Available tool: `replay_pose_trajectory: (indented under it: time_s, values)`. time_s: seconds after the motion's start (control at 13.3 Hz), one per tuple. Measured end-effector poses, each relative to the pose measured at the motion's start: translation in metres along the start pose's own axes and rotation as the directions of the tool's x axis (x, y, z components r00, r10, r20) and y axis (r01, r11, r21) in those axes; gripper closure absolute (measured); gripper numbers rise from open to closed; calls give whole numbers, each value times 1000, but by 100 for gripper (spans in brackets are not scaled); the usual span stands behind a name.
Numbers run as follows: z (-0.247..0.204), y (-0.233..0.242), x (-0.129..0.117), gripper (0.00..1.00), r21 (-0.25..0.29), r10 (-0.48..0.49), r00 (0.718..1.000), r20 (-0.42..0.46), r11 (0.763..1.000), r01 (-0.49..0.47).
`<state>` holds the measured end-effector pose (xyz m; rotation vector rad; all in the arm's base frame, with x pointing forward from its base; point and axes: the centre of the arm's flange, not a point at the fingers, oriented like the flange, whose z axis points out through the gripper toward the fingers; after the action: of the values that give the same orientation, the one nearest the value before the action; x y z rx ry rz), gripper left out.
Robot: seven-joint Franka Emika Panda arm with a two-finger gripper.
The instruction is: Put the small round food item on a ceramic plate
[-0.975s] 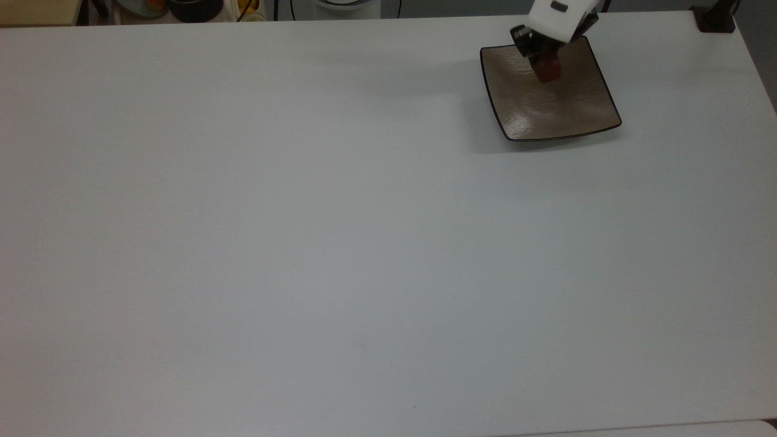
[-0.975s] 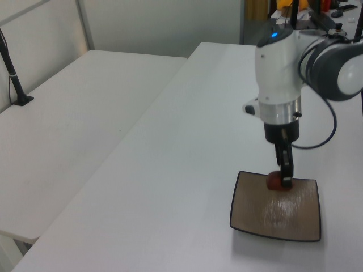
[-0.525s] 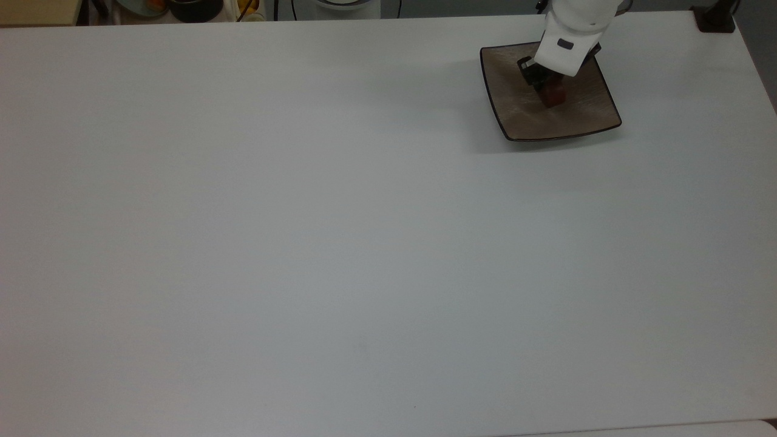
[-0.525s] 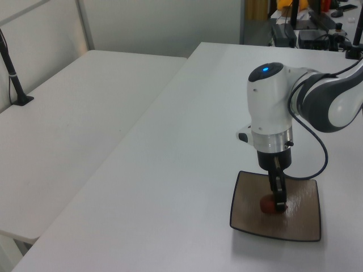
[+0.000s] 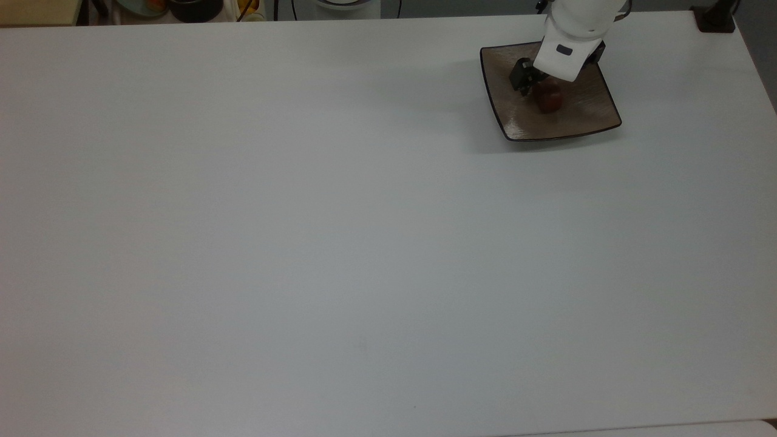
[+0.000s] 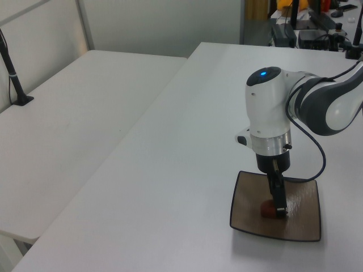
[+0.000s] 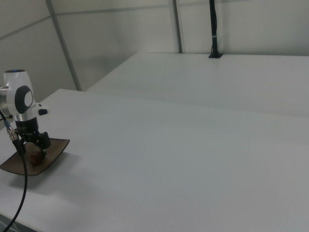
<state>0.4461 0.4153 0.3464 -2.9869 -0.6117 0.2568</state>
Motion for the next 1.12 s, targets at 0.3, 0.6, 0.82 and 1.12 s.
replay_pose_trajectory:
  time_s: [0.3,0.6,0.82,1.12]
  values:
    - [-48,26,12,0,0,58,994,-93,998,-58]
    - [-189,124,2,0,-21,231,949,-213,970,-241]
    - [-278,203,-25,0,-7,371,893,-255,923,-386]
    - [-315,282,-62,0,4,446,850,-279,886,-464]
